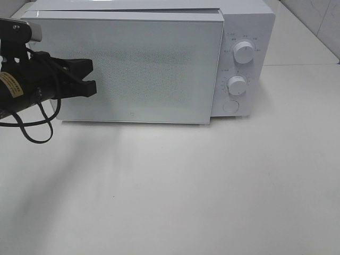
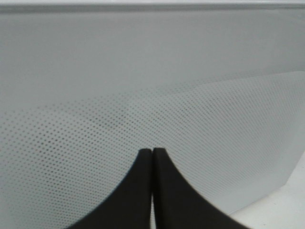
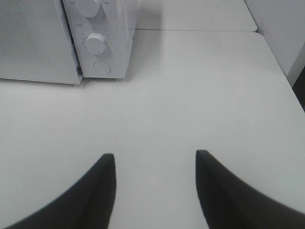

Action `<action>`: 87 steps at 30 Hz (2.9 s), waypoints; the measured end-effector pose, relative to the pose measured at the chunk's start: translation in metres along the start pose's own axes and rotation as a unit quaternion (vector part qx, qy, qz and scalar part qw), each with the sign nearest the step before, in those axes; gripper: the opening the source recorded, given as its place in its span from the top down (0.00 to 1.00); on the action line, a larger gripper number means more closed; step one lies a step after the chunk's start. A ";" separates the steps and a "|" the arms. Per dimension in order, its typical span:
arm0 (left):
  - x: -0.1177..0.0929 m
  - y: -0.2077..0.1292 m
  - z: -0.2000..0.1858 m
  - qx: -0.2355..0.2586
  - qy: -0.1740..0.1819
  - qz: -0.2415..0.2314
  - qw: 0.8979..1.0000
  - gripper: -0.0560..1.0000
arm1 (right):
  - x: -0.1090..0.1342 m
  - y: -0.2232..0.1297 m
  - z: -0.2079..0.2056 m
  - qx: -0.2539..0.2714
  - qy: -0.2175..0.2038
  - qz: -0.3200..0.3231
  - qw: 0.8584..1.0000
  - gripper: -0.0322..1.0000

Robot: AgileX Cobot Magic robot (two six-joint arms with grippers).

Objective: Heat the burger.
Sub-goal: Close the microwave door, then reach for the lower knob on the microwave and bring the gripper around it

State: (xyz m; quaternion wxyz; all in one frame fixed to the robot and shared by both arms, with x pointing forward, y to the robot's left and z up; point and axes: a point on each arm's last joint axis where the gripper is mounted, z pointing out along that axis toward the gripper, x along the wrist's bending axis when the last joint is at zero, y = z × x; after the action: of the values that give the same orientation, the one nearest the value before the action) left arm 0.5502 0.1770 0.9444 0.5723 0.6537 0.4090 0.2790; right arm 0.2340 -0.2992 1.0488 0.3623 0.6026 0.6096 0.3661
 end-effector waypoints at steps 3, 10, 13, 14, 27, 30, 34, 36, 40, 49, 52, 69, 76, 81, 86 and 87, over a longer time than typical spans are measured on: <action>0.001 -0.001 0.002 0.000 0.004 -0.002 1.000 0.95 | 0.000 0.000 0.000 0.000 0.000 0.000 1.000 0.46; 0.005 -0.002 0.010 -0.001 0.013 -0.001 1.000 0.95 | 0.000 0.000 0.000 0.000 0.000 0.000 1.000 0.46; 0.005 0.000 0.012 -0.004 0.014 0.009 1.000 0.95 | 0.000 0.000 0.000 0.000 0.000 0.000 1.000 0.46; 0.005 0.000 0.012 -0.004 0.014 0.009 1.000 0.95 | 0.000 0.000 0.000 0.000 0.000 0.000 1.000 0.46; -0.008 0.003 0.030 0.010 -0.004 0.058 0.998 0.95 | 0.000 0.000 0.000 0.000 0.000 0.000 1.000 0.46; -0.010 0.003 0.031 0.012 0.001 0.065 0.998 0.95 | 0.000 0.000 0.000 0.000 0.000 0.000 1.000 0.46; -0.012 0.003 0.032 0.012 0.005 0.063 0.998 0.95 | 0.000 0.000 0.000 0.000 0.000 0.000 1.000 0.46; -0.012 0.004 0.033 0.014 0.005 0.063 0.998 0.95 | 0.000 0.000 0.000 0.000 0.000 0.000 1.000 0.46; -0.016 0.003 0.037 0.018 -0.001 0.066 0.998 0.95 | 0.000 0.000 0.000 0.000 0.000 0.000 1.000 0.46; -0.042 0.010 0.065 0.000 -0.023 0.085 0.996 0.95 | 0.000 0.000 0.000 0.000 0.000 0.000 1.000 0.46; -0.058 0.016 0.075 -0.007 -0.039 0.089 0.995 0.95 | 0.000 0.000 0.000 0.000 0.000 0.000 1.000 0.46; -0.102 0.037 0.086 -0.026 -0.038 0.073 0.996 0.95 | 0.000 0.000 0.000 0.000 0.000 0.000 1.000 0.46; -0.124 0.051 0.072 0.012 -0.059 0.068 0.996 0.95 | 0.000 0.000 0.000 0.000 0.000 0.000 1.000 0.46; -0.140 0.062 0.055 0.059 -0.078 0.074 0.992 0.95 | 0.000 0.000 0.000 0.000 0.000 0.000 1.000 0.46; -0.153 0.071 0.034 0.127 -0.096 0.084 0.984 0.95 | 0.000 0.000 0.000 0.000 0.000 0.000 1.000 0.46; -0.156 0.072 0.028 0.143 -0.100 0.087 0.981 0.95 | 0.000 0.000 0.000 0.000 0.000 0.000 1.000 0.46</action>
State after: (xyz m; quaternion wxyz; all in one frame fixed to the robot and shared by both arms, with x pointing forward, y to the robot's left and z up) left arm 0.5100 0.0286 1.0257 0.4846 0.7864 0.3272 0.1992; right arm 0.2340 -0.2992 1.0488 0.3623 0.6026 0.6096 0.3661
